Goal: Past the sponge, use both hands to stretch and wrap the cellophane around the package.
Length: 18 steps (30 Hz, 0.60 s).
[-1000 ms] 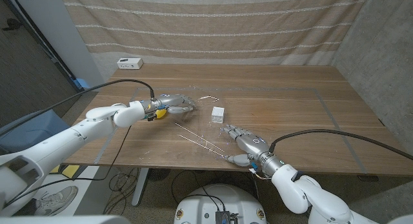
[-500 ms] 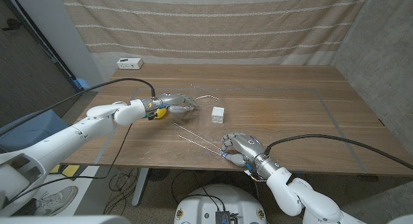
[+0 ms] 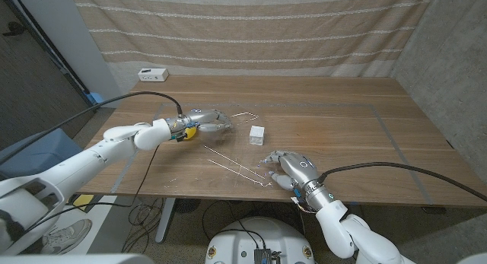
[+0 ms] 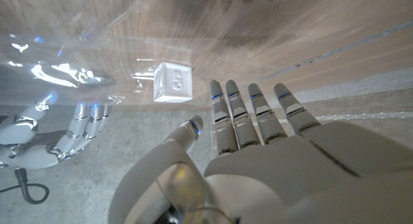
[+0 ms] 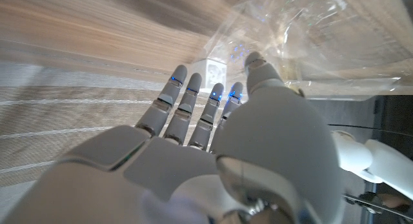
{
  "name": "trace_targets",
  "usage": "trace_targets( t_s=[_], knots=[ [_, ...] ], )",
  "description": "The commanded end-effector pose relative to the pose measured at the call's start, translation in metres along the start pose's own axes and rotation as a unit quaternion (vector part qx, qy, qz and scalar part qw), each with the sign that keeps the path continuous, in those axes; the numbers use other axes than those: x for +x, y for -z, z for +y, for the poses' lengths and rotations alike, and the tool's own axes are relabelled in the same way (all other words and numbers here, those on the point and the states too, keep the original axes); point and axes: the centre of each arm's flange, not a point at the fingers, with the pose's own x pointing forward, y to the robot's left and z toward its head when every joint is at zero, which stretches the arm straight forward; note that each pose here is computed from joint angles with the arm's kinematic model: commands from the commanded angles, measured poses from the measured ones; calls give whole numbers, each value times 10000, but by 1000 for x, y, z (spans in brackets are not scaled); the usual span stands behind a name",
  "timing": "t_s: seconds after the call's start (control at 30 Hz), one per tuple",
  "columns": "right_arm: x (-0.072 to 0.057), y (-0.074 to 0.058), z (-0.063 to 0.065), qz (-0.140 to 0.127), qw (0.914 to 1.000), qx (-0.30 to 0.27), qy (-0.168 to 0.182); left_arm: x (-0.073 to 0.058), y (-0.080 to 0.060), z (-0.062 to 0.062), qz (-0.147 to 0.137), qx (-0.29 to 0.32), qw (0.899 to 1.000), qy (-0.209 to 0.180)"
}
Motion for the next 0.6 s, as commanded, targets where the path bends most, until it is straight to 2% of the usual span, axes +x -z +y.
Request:
trace_targets(
  t_s=[0.03,0.07,0.17,0.37,0.5,0.6],
  knots=[
    [-17,-1,-16,1667,9855,-39,-323,-5,-16,12,-855,-370,9881,-1221],
    [-18,-4,-16,1844,9818,-91,-445,-5,-16,11,-861,-379,9877,-1245],
    [-19,-8,-15,2082,9747,-163,-790,-4,-13,9,-868,-396,9885,-1176],
    [-14,-15,-13,2299,9644,-415,-1236,-2,-8,5,-882,-503,9886,-1115],
    [-12,-15,-11,2694,9513,-656,-1349,4,-5,3,-903,-563,9928,-542],
    [-8,-17,-9,2890,9401,-962,-1533,9,-5,0,-908,-587,9940,-134]
  ],
)
